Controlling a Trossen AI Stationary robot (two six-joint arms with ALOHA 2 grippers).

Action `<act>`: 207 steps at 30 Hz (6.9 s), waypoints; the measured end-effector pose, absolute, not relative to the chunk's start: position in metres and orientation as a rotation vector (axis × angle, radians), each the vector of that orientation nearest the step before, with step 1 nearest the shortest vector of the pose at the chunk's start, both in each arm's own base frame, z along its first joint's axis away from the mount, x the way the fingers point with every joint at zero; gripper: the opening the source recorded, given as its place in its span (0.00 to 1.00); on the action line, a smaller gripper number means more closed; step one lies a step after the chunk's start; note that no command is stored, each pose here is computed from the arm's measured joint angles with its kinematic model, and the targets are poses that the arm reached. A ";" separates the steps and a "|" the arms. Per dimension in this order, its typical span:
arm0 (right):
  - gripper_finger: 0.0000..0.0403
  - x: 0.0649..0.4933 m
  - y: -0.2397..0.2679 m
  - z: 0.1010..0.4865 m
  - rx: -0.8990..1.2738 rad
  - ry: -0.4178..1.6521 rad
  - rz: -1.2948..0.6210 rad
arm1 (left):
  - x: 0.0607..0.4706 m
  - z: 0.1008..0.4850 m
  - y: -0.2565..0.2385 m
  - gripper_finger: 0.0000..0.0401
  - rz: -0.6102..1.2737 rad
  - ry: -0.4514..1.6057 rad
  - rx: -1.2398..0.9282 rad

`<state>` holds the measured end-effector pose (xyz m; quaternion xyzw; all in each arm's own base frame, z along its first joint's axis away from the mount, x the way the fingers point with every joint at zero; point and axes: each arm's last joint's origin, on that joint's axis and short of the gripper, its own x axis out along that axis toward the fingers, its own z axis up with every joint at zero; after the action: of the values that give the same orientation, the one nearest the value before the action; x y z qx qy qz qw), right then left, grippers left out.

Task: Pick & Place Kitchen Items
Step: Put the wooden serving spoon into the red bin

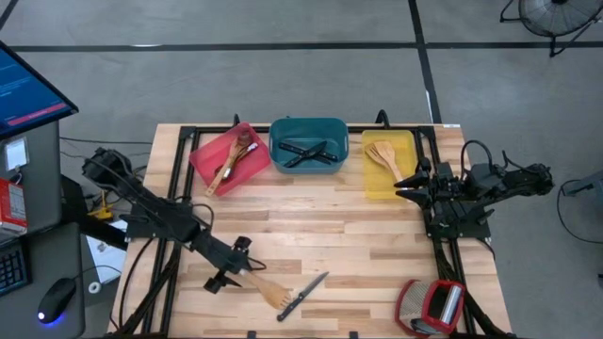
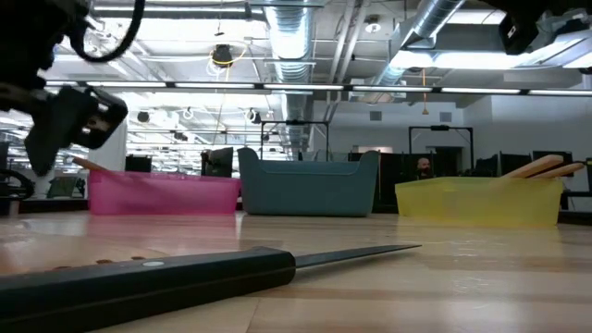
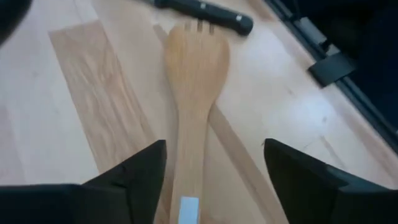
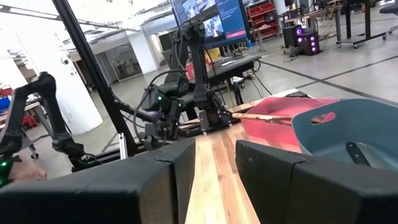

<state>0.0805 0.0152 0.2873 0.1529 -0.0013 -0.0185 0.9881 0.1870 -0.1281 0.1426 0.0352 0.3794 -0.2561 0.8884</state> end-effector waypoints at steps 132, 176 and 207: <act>0.31 0.080 0.014 0.285 0.297 0.020 -0.069 | 0.093 0.320 -0.013 0.13 0.709 -0.262 0.063; 0.31 0.080 0.014 0.285 0.296 0.020 -0.068 | 0.134 0.369 0.049 0.14 0.475 0.305 -0.223; 0.31 0.080 0.014 0.277 0.278 0.095 -0.079 | 0.142 0.292 0.130 0.15 0.794 1.166 -0.467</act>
<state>0.0799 0.0143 0.2771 0.1385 0.0471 -0.0391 0.9885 0.1416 0.1300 0.2921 -0.2128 0.5307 0.3614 0.7365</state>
